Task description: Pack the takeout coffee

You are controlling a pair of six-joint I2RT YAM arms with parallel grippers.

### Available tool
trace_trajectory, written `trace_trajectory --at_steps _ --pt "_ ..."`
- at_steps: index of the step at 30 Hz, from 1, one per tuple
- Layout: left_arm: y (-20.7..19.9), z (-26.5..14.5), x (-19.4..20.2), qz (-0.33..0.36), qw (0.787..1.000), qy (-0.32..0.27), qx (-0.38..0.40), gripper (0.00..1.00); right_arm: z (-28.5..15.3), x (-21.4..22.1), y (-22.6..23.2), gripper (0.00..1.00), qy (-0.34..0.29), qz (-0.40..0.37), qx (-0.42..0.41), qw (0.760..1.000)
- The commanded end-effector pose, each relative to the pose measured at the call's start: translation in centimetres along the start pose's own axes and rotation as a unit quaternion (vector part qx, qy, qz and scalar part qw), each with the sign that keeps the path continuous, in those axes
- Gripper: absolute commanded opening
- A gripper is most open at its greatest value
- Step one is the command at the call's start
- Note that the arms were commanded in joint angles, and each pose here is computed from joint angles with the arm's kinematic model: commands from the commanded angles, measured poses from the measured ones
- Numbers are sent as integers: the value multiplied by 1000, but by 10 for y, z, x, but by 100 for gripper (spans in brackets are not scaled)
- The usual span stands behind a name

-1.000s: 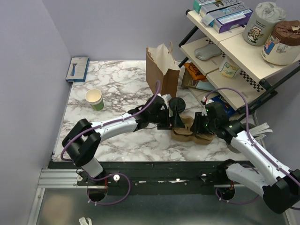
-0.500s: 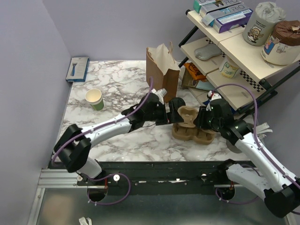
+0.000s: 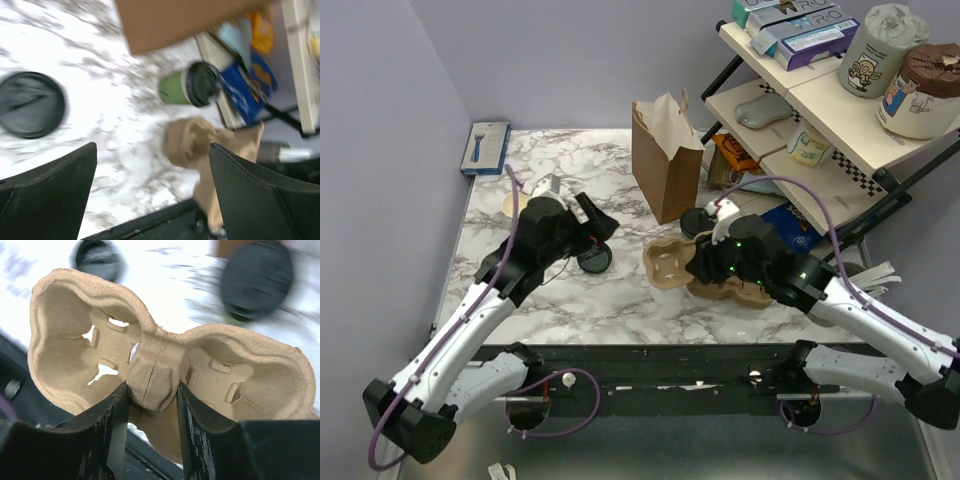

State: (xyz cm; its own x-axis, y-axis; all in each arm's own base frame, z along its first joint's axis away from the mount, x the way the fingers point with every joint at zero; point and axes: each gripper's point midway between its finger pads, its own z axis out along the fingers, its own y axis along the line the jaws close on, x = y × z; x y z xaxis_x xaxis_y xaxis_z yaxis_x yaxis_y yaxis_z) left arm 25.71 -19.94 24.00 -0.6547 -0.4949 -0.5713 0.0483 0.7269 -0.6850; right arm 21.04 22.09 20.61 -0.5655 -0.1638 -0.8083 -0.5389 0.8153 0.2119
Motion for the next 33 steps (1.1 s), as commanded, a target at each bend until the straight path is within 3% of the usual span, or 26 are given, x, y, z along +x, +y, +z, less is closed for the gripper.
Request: trace_trajectory --at_steps 1,5,11,18,26,30,33 --pt "61 -44 -30 28 988 -49 -145 99 13 -23 63 40 -28 -105 -62 992" --pt "71 -71 -56 40 977 -89 -191 99 37 0 113 40 31 -126 -150 980" --pt "81 -77 -66 39 973 -102 -202 99 78 19 138 40 68 -140 -168 973" --pt "87 -66 -60 49 978 -81 -186 99 106 72 123 41 132 -175 -143 965" --pt "94 -57 -49 33 981 -65 -179 99 133 87 108 43 134 -160 -95 973" --pt "98 -52 -42 26 983 -52 -177 99 141 91 108 48 134 -152 -87 975" --pt "100 -50 -38 21 983 -44 -177 99 142 94 109 59 140 -147 -89 975"
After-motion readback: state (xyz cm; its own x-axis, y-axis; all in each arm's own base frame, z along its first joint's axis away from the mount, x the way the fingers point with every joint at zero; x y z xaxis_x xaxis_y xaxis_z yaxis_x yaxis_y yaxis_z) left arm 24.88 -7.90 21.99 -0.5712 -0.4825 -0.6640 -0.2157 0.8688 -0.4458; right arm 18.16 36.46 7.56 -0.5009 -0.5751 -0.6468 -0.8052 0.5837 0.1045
